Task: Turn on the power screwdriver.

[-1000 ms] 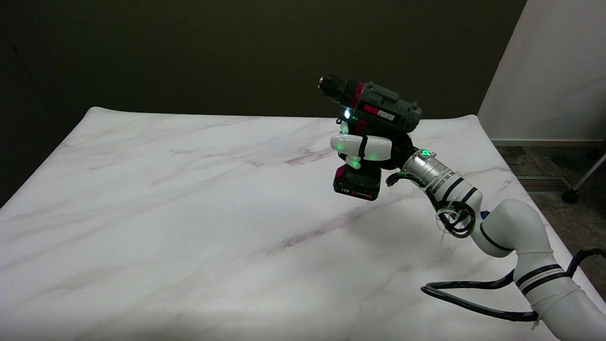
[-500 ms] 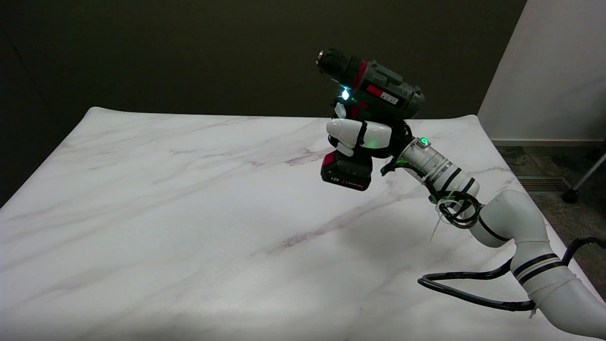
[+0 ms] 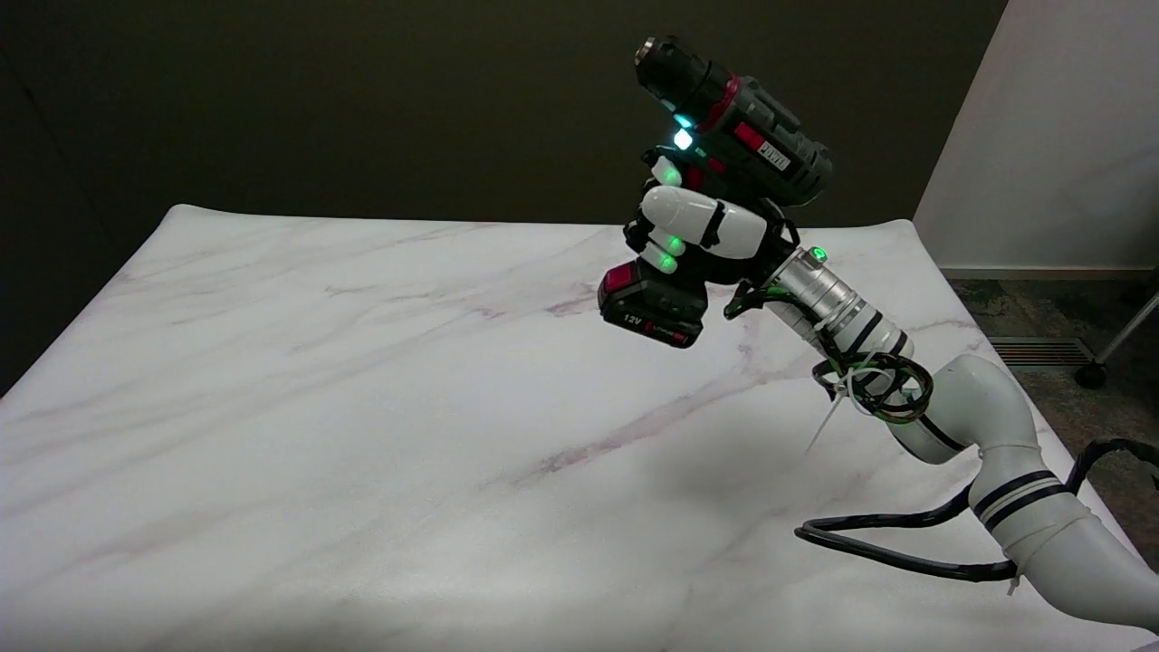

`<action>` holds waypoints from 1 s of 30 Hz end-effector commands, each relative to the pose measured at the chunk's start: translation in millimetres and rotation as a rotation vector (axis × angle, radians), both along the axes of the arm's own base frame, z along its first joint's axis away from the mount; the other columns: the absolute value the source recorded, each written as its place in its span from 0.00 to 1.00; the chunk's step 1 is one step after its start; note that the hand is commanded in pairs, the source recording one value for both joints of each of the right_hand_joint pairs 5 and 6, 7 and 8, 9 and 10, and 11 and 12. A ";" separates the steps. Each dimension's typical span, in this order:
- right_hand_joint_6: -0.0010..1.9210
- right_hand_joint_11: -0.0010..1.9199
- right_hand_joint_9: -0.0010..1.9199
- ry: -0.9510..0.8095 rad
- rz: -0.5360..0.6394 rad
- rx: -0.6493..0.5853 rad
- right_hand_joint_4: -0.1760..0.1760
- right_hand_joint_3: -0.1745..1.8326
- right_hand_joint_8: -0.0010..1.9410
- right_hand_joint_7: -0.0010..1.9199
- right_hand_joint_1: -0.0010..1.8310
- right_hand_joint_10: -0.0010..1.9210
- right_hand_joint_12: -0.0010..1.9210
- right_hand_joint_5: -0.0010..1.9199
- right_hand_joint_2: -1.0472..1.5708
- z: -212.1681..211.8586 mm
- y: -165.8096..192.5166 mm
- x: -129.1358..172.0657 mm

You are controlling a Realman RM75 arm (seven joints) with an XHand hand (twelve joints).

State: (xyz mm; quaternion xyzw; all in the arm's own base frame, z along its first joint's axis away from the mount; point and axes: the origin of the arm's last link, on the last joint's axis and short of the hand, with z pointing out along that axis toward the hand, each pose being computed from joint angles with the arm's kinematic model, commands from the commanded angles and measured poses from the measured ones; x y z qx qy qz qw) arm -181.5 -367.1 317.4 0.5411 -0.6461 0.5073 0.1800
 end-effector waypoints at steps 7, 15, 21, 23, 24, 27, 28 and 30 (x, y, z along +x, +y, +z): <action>1.00 1.00 1.00 -0.246 0.038 0.123 0.53 0.22 0.99 1.00 0.85 1.00 1.00 1.00 0.76 -5.3 9.9 -12.4; 1.00 1.00 1.00 -0.266 0.002 0.122 0.52 0.22 0.99 1.00 0.85 1.00 1.00 1.00 0.76 -4.0 16.3 -23.3; 1.00 1.00 1.00 -0.270 -0.006 0.125 0.53 0.22 0.99 1.00 0.85 1.00 1.00 1.00 0.76 -4.3 16.7 -25.6; 1.00 1.00 1.00 -0.272 -0.006 0.124 0.53 0.22 0.99 1.00 0.85 1.00 1.00 1.00 0.76 -4.1 17.3 -26.1; 1.00 1.00 1.00 -0.272 -0.006 0.125 0.53 0.22 0.99 1.00 0.85 1.00 1.00 1.00 0.76 -4.2 17.6 -26.0; 1.00 1.00 1.00 -0.272 -0.006 0.124 0.53 0.22 0.99 1.00 0.85 1.00 1.00 1.00 0.76 -4.0 18.2 -26.2; 1.00 1.00 1.00 -0.272 -0.006 0.124 0.53 0.22 0.99 1.00 0.85 1.00 1.00 1.00 0.77 -4.1 18.3 -26.3; 1.00 1.00 1.00 -0.273 -0.006 0.125 0.53 0.22 0.99 1.00 0.85 1.00 1.00 1.00 0.77 -4.4 18.4 -26.2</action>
